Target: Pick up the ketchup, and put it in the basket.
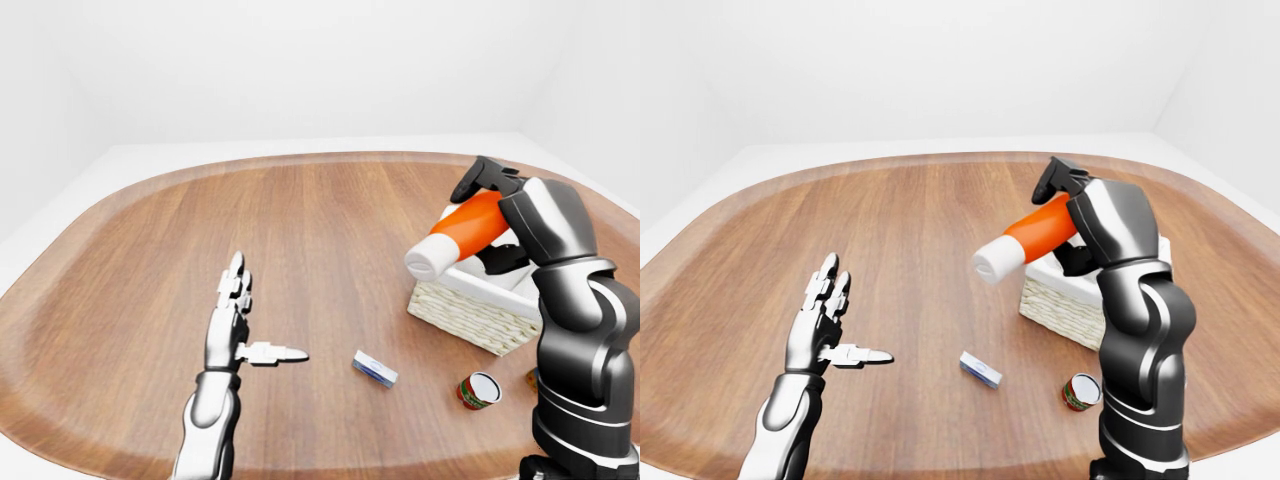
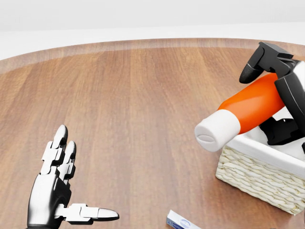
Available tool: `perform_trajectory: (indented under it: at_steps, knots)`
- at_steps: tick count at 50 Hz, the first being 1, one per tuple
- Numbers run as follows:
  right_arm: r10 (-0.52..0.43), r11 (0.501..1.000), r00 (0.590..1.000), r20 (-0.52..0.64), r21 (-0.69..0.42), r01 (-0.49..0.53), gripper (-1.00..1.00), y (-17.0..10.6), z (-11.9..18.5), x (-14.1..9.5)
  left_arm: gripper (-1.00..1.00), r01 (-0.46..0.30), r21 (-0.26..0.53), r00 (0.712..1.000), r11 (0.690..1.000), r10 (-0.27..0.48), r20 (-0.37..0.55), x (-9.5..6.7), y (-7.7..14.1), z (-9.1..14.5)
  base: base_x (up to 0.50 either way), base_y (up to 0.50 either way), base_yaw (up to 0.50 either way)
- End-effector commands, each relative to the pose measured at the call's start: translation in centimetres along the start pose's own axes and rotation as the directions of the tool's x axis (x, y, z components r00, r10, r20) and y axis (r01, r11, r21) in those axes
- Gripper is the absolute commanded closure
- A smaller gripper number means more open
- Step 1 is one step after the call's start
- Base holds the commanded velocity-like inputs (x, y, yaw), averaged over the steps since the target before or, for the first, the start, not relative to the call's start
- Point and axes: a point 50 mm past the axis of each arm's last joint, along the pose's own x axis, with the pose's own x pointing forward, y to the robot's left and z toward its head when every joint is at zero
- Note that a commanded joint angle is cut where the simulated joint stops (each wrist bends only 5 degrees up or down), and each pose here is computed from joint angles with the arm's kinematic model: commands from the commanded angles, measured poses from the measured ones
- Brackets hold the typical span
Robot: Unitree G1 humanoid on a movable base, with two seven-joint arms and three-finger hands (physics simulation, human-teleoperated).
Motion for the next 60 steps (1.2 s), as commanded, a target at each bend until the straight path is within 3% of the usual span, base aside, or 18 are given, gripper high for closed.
perform_trajectory:
  at_steps: [1, 14, 23, 47, 60]
  knots:
    - [0.023, 0.971, 0.992, -0.126, -0.234, -0.052, 1.00, -1.5, -1.5, 1.1, -1.00, 0.000, 0.000, 1.000, 1.000, 0.000, 0.000, 0.0, 0.0, 0.0, 0.00, 0.00, 0.00]
    - [0.035, 0.934, 0.972, -0.233, -0.338, -0.115, 1.00, -3.1, -3.6, 2.2, -1.00, -0.004, -0.002, 1.000, 1.000, 0.004, -0.001, 0.1, 0.1, -0.1, 0.00, 0.00, 0.00]
    - [0.075, 0.916, 0.940, -0.334, -0.349, -0.198, 1.00, -2.1, -6.5, 2.7, -1.00, -0.003, -0.001, 1.000, 1.000, 0.003, -0.004, 0.2, 0.1, -0.3, 0.00, 0.00, 0.00]
    - [0.131, 0.928, 0.902, -0.412, -0.270, -0.257, 1.00, 1.4, -10.1, 4.1, -1.00, -0.002, -0.005, 1.000, 1.000, 0.002, -0.001, 0.1, 0.1, -0.1, 0.00, 0.00, 0.00]
    - [0.178, 0.942, 0.855, -0.486, -0.166, -0.290, 1.00, 5.7, -12.9, 5.6, -1.00, 0.002, -0.007, 1.000, 1.000, -0.002, 0.001, 0.0, 0.1, 0.1, 0.00, 0.00, 0.00]
